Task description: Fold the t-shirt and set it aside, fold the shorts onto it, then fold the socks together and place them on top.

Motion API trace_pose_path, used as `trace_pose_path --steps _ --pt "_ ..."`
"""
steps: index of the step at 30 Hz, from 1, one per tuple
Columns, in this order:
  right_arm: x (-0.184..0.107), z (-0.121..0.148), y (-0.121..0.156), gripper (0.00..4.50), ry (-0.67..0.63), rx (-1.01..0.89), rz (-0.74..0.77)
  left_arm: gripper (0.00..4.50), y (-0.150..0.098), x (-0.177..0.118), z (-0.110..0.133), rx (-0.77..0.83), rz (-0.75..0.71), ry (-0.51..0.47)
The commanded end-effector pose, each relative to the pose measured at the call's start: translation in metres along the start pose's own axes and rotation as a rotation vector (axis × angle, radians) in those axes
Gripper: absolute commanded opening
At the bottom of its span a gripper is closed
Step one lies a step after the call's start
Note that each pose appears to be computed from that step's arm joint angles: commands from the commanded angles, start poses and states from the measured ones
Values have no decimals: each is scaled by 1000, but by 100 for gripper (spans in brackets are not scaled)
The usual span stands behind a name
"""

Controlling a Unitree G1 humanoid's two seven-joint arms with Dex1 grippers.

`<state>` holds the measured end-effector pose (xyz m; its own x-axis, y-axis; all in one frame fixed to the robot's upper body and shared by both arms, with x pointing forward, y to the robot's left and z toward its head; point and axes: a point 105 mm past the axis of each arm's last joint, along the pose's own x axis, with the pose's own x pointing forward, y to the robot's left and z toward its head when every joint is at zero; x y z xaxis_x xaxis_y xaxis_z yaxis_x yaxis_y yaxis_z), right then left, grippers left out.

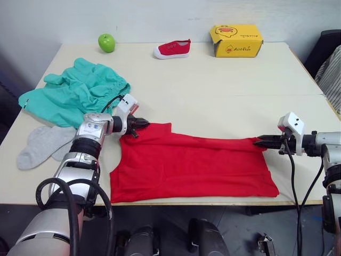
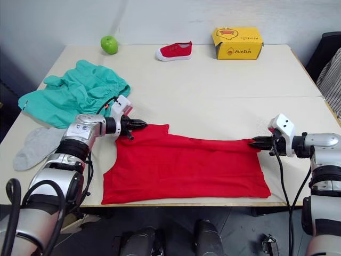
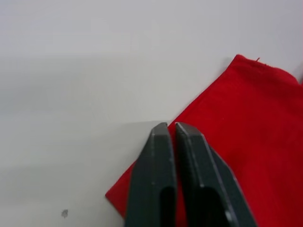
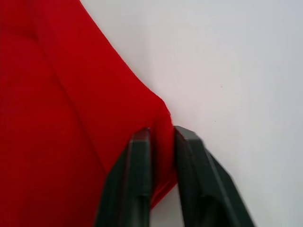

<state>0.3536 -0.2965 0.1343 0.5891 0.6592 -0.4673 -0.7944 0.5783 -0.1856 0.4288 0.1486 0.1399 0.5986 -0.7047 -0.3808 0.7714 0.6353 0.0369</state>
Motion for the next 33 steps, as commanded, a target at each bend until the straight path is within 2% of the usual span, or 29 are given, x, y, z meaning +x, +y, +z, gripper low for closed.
trace_pose_path --steps 1,5,9,10,12,17,20,23,24,27,29,31,33 --pt "-7 12 -4 3 -51 -63 -26 0 5 -6 9 35 22 -70" --pt "-10 18 -3 3 -88 -150 -52 0 4 -13 20 95 12 -157" --pt "-12 25 2 3 -166 -271 -85 0 -1 -32 42 240 5 -331" --pt "-13 25 5 3 -177 -287 -85 0 -4 -36 42 281 -7 -342" --pt "-15 24 10 3 -199 -334 -100 0 -7 -45 36 346 -19 -336" --pt "-18 18 14 3 -219 -335 -132 0 -2 -57 22 296 9 -308" --pt "-14 10 20 3 -208 -310 -113 0 13 -59 6 125 93 -227" --pt "-10 10 21 0 -210 -303 -101 59 6 -51 -2 13 31 -153" --pt "-8 11 21 0 -213 -300 -99 90 6 -47 -8 -21 32 -101" --pt "-5 14 22 0 -218 -294 -88 179 8 -38 -12 -97 46 -30" --pt "-4 15 22 0 -219 -292 -83 244 7 -33 -17 -106 45 31" --pt "-3 15 22 0 -220 -290 -82 302 9 -28 -17 -97 65 48" --pt "-2 16 22 0 -222 -284 -75 302 10 -18 -18 -90 87 66"
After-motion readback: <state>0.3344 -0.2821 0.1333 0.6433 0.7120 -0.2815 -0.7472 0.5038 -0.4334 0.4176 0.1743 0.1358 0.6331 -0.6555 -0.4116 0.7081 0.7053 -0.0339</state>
